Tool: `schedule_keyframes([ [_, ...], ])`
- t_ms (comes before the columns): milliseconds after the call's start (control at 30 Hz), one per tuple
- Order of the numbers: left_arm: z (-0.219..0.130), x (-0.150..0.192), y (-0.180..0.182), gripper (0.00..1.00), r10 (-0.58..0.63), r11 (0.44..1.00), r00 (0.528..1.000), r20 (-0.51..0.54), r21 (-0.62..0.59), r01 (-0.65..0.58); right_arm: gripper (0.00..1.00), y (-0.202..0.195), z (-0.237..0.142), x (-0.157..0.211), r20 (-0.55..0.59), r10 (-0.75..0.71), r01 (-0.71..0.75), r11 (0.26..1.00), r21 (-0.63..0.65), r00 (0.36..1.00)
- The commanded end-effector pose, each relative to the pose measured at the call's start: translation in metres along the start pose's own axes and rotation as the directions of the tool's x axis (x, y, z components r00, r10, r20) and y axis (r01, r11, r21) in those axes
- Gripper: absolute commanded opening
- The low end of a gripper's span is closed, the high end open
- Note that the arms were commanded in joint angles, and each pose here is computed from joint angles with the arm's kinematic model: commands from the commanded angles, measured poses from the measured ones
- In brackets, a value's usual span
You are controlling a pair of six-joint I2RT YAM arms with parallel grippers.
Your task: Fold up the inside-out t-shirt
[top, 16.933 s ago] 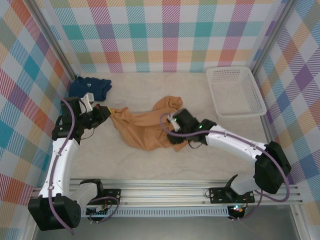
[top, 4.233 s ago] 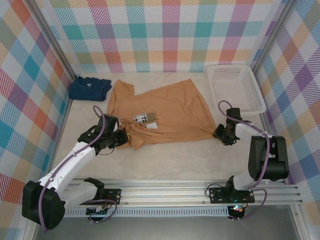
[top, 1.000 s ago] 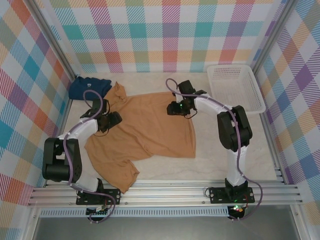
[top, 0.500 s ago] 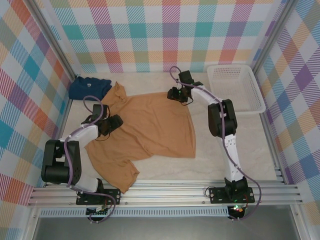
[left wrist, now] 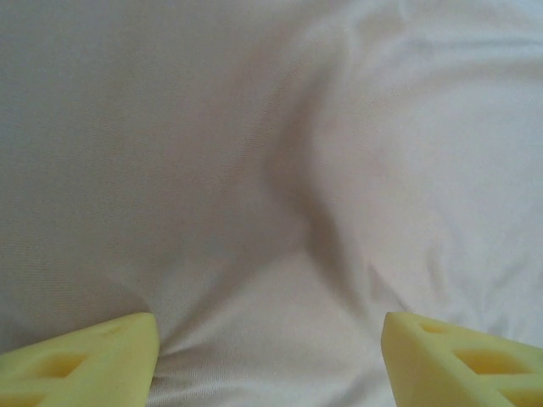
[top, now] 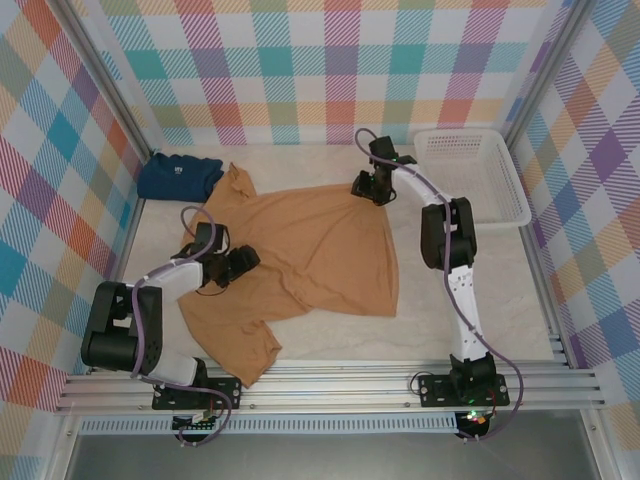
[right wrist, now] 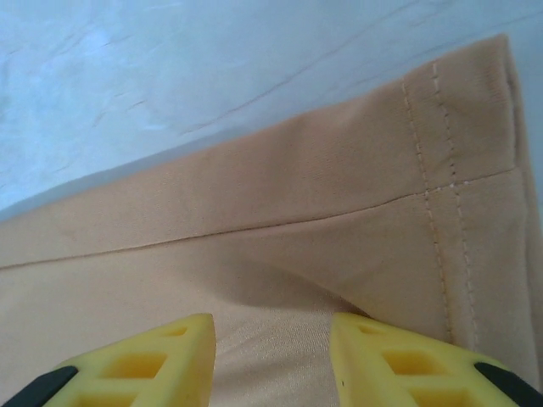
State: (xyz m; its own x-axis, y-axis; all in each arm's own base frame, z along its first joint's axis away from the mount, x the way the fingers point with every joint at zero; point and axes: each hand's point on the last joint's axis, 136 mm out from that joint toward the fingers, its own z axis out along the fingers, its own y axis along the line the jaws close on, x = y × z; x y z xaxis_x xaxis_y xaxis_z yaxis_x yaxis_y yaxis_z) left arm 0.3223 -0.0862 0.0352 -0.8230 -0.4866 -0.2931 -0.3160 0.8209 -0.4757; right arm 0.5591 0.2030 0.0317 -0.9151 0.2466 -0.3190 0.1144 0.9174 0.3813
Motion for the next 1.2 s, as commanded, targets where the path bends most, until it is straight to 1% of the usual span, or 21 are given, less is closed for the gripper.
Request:
schedule_keyframes([
  [0,0.006,0.038,-0.011,0.70,0.037,0.999,0.993,-0.114,0.027,-0.034,0.41,-0.049,0.007,0.004,-0.055,0.020,-0.012,0.990,0.141,0.998],
  [100,0.017,0.054,-0.024,0.70,0.084,0.996,0.985,-0.154,0.037,-0.079,0.41,-0.059,0.007,-0.010,-0.045,0.015,-0.007,0.987,0.159,0.999],
  [200,0.027,0.053,-0.040,0.70,0.124,0.992,0.980,-0.154,0.047,-0.118,0.41,-0.062,0.004,-0.029,-0.023,-0.024,0.028,0.984,0.173,0.999],
  [300,0.034,0.032,-0.050,0.71,0.155,0.988,0.983,-0.098,0.020,-0.154,0.41,-0.051,-0.007,-0.043,-0.009,-0.099,0.099,0.983,0.154,0.995],
  [400,0.034,0.004,-0.058,0.71,0.197,0.980,0.980,-0.032,-0.031,-0.198,0.43,-0.036,-0.036,-0.044,0.004,-0.164,0.162,0.979,0.126,0.987],
  [467,0.024,-0.010,-0.075,0.71,0.225,0.974,0.974,-0.001,-0.007,-0.225,0.45,-0.019,-0.064,-0.037,0.034,-0.215,0.211,0.974,0.086,0.976],
  [567,-0.001,-0.029,-0.093,0.72,0.258,0.965,0.963,0.077,0.014,-0.260,0.48,-0.001,-0.102,-0.006,0.090,-0.286,0.283,0.958,0.040,0.954],
  [600,-0.008,-0.034,-0.095,0.72,0.267,0.963,0.959,0.095,0.009,-0.269,0.49,0.001,-0.110,0.008,0.088,-0.293,0.293,0.956,0.023,0.952],
  [633,-0.017,-0.037,-0.095,0.73,0.272,0.962,0.956,0.108,0.003,-0.274,0.49,0.002,-0.120,0.024,0.082,-0.293,0.294,0.956,0.001,0.953],
  [700,-0.028,-0.038,-0.093,0.74,0.271,0.962,0.955,0.123,0.003,-0.273,0.49,-0.008,-0.128,0.060,0.035,-0.266,0.267,0.963,-0.030,0.963],
  [733,-0.032,-0.032,-0.085,0.74,0.265,0.964,0.959,0.100,-0.016,-0.265,0.49,-0.017,-0.132,0.079,0.004,-0.246,0.246,0.969,-0.028,0.969],
  [833,-0.038,-0.023,-0.071,0.75,0.243,0.970,0.967,0.083,-0.027,-0.241,0.48,-0.050,-0.138,0.133,-0.097,-0.202,0.205,0.979,0.023,0.975],
  [867,-0.038,-0.019,-0.066,0.77,0.231,0.973,0.970,0.075,-0.029,-0.230,0.48,-0.060,-0.140,0.148,-0.131,-0.186,0.192,0.980,0.040,0.974],
  [933,-0.035,-0.017,-0.057,0.80,0.212,0.977,0.975,0.070,-0.037,-0.210,0.46,-0.073,-0.141,0.172,-0.184,-0.155,0.168,0.984,0.058,0.971],
  [1067,-0.022,-0.025,-0.039,0.81,0.137,0.990,0.989,0.047,-0.047,-0.135,0.44,-0.089,-0.130,0.204,-0.274,-0.091,0.117,0.990,0.079,0.957],
  [1167,-0.017,-0.023,-0.030,0.81,0.115,0.991,0.993,0.030,-0.067,-0.113,0.42,-0.101,-0.122,0.219,-0.321,-0.044,0.084,0.990,0.112,0.946],
])
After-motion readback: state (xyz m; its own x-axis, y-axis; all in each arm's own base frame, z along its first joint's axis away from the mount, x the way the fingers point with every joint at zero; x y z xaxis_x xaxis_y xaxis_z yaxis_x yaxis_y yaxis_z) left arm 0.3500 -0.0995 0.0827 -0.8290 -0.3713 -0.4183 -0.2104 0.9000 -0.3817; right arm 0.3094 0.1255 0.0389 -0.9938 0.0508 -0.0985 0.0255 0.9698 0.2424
